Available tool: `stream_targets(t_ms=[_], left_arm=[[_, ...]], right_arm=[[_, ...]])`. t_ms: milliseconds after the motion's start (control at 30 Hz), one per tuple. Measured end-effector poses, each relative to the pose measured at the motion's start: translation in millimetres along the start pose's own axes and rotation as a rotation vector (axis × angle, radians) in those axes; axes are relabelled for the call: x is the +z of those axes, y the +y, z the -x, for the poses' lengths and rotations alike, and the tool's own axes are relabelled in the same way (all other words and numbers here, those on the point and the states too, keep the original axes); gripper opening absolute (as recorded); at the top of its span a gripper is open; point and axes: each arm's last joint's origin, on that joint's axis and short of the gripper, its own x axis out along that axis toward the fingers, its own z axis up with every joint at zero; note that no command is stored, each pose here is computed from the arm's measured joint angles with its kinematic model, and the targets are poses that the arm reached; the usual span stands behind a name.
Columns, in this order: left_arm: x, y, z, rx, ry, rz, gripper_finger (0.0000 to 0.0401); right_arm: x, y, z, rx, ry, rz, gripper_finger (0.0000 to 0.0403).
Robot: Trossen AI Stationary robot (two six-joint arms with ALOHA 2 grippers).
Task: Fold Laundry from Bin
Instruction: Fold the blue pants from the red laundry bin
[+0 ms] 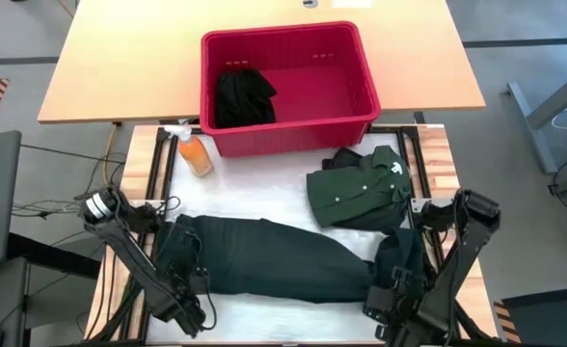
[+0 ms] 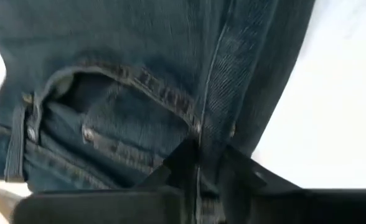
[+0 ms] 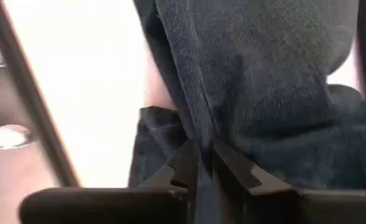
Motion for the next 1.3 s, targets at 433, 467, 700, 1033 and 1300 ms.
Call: stream_targets(t_ms=[433,467,700,1033,1300], left_arm=[[-44,34,-23,-0.099,0.068,0.266,0.0126],[-49,36,-21,-0.11,0.037,0.288,0.0126],[-83,56,2,-0.256,-0.177,0.457,0.0126],[-55,59,22,-0.357,-0.741,0.526,0.0126],[12,44,-32,-0.338,-0.508,0.549,0.0126]], right_arm=[[15,-52,68,0.219,-0.208,-0.139,0.0205],[15,-54,69,0.2,-0.252,-0.152,0.0211],[28,-52,48,0.11,-0.403,-0.227,0.0218],[53,-20,-44,0.04,-0.4,-0.223,0.0208],[47,-2,-104,0.055,-0.269,-0.245,0.0207]])
